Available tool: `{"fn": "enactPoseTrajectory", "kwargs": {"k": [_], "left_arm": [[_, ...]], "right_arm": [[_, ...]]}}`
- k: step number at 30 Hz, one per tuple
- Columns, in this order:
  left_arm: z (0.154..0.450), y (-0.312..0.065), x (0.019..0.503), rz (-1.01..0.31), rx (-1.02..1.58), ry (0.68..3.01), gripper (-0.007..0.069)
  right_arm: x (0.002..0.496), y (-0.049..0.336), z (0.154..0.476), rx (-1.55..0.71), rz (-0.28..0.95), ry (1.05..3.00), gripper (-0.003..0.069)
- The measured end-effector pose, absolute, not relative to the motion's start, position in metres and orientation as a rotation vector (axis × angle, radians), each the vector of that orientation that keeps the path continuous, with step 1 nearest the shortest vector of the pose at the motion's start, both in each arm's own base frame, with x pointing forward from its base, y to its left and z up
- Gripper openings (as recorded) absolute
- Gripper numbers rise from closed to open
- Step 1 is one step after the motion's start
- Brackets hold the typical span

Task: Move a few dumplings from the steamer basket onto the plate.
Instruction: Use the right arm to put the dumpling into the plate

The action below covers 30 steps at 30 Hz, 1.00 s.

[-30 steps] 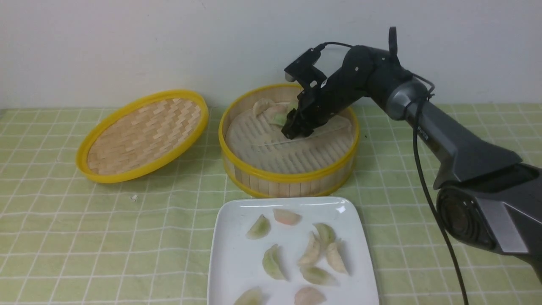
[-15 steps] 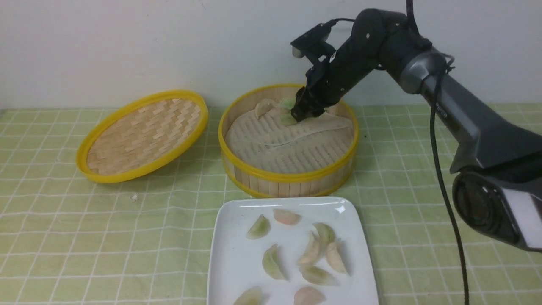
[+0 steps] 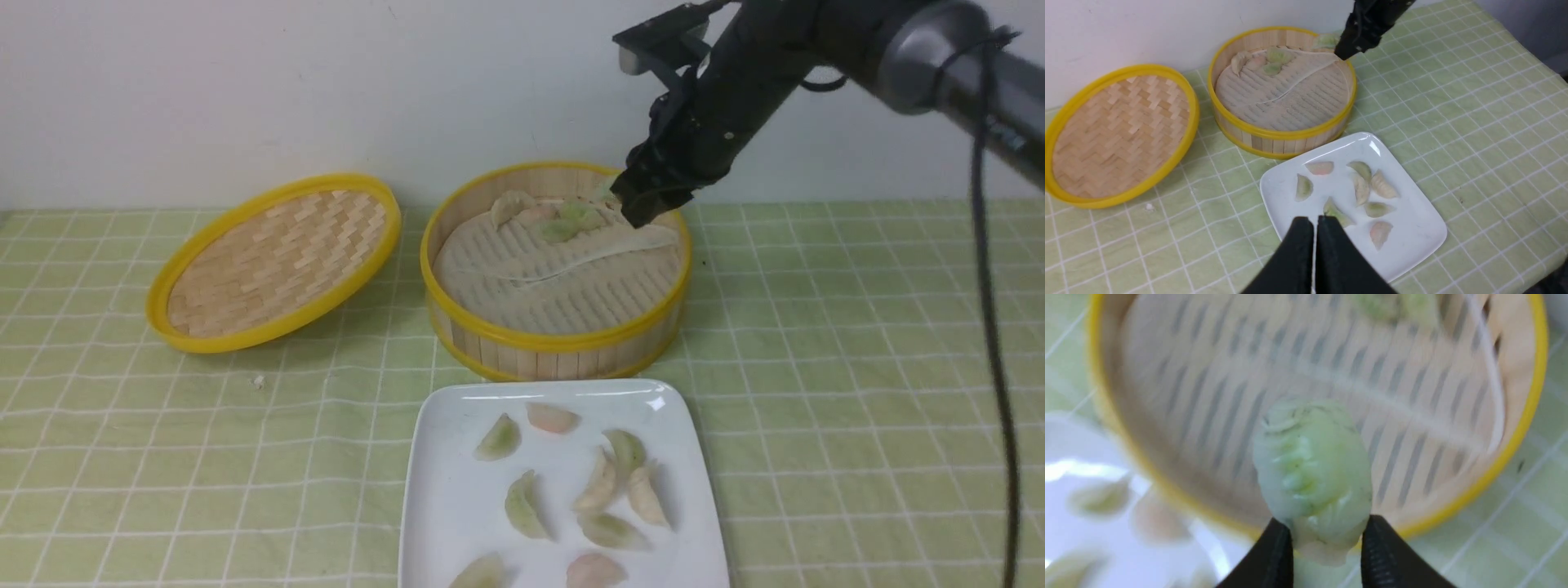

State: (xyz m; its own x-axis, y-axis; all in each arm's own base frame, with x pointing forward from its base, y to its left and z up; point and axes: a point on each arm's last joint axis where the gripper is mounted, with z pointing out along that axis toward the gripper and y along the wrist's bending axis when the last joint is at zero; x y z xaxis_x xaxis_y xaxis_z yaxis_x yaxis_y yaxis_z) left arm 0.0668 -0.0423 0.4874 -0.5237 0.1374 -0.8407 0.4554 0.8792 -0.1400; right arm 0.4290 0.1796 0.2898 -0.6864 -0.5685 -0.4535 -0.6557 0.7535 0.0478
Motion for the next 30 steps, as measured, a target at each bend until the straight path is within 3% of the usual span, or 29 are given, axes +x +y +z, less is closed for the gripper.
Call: {"fn": "enactPoseTrajectory", "kwargs": {"k": [5, 10, 21, 30], "left_arm": [[0.487, -0.043, 0.068, -0.426, 0.427, 2.112, -0.0006], [0.487, -0.042, 0.070, -0.403, 0.426, 2.113, -0.0006], [0.486, -0.045, 0.075, -0.395, 0.435, 2.126, -0.0006], [0.486, -0.045, 0.075, -0.394, 0.437, 2.126, -0.0006]], "right_arm": [[0.368, 0.168, 0.305, -0.935, 0.470, 2.587, 0.0199], [0.301, 0.169, 0.284, -1.042, 0.624, 2.662, 0.0199], [0.242, 0.180, 0.226, -1.221, 0.606, 2.817, 0.0199], [0.246, 0.176, 0.209, -1.111, 0.484, 2.785, 0.0199]]}}
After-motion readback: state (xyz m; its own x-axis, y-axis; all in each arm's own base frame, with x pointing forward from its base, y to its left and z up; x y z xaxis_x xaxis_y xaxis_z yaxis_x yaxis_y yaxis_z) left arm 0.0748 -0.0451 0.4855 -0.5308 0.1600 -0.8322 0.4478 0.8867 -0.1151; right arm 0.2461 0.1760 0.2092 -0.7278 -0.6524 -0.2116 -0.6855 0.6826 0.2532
